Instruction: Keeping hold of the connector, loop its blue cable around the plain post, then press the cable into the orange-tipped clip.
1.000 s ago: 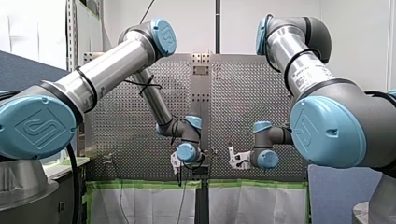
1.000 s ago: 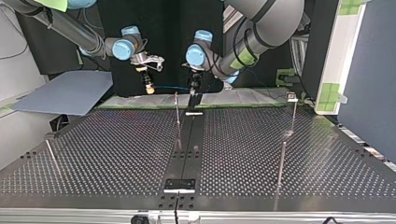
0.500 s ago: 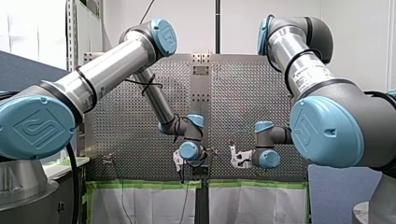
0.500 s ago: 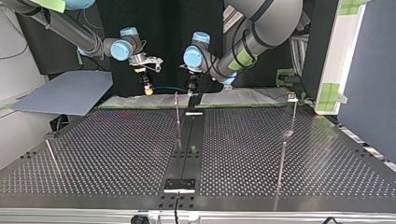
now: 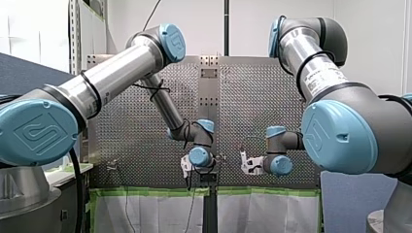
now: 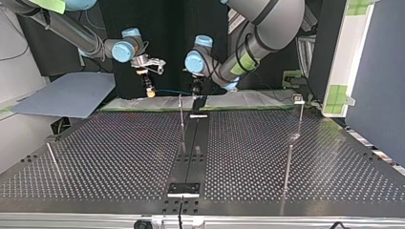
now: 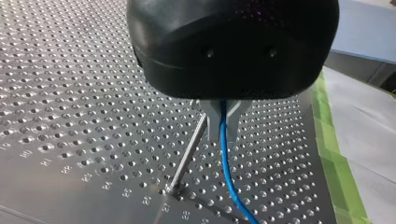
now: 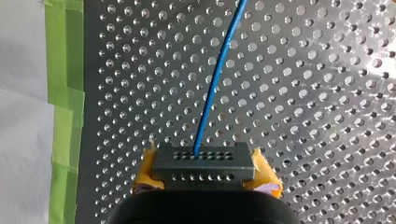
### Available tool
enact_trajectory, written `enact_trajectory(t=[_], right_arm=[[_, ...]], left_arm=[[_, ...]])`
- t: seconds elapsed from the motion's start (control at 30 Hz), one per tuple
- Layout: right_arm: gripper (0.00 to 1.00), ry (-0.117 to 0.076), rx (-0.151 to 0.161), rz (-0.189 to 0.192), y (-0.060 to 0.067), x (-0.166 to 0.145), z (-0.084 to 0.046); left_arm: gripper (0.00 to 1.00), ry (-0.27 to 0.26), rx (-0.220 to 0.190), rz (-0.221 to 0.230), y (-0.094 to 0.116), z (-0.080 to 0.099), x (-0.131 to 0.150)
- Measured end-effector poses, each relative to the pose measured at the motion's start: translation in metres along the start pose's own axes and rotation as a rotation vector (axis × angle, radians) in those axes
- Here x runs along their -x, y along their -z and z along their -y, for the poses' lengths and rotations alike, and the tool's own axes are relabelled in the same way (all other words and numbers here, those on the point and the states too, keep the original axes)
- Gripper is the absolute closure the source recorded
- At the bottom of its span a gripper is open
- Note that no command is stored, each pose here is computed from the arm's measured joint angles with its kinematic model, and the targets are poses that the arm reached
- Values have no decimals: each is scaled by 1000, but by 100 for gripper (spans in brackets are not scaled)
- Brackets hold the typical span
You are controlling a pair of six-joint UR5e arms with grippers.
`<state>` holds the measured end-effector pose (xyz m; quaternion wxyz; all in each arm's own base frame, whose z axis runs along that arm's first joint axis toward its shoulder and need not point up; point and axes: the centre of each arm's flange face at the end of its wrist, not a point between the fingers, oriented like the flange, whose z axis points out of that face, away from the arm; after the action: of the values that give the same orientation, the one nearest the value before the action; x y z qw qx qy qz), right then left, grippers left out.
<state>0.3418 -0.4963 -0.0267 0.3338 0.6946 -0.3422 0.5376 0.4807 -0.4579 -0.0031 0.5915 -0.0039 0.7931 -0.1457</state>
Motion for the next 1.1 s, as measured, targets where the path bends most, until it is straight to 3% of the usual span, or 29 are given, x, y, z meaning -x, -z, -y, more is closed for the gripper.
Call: enact_trajectory(t=[0.4,0.77,1.1], right_arm=[[100,-8,18,-5,-3,-2,-12],[100,-16,36,0,-4,-1,-24],[100,-16,43,-3,-5,-1,-28]], left_arm=[[100,3,-20,5,-7,8,6],[100,-2,-17,-24,-10,2,-14],[100,16,-18,-9,-26,3,2]])
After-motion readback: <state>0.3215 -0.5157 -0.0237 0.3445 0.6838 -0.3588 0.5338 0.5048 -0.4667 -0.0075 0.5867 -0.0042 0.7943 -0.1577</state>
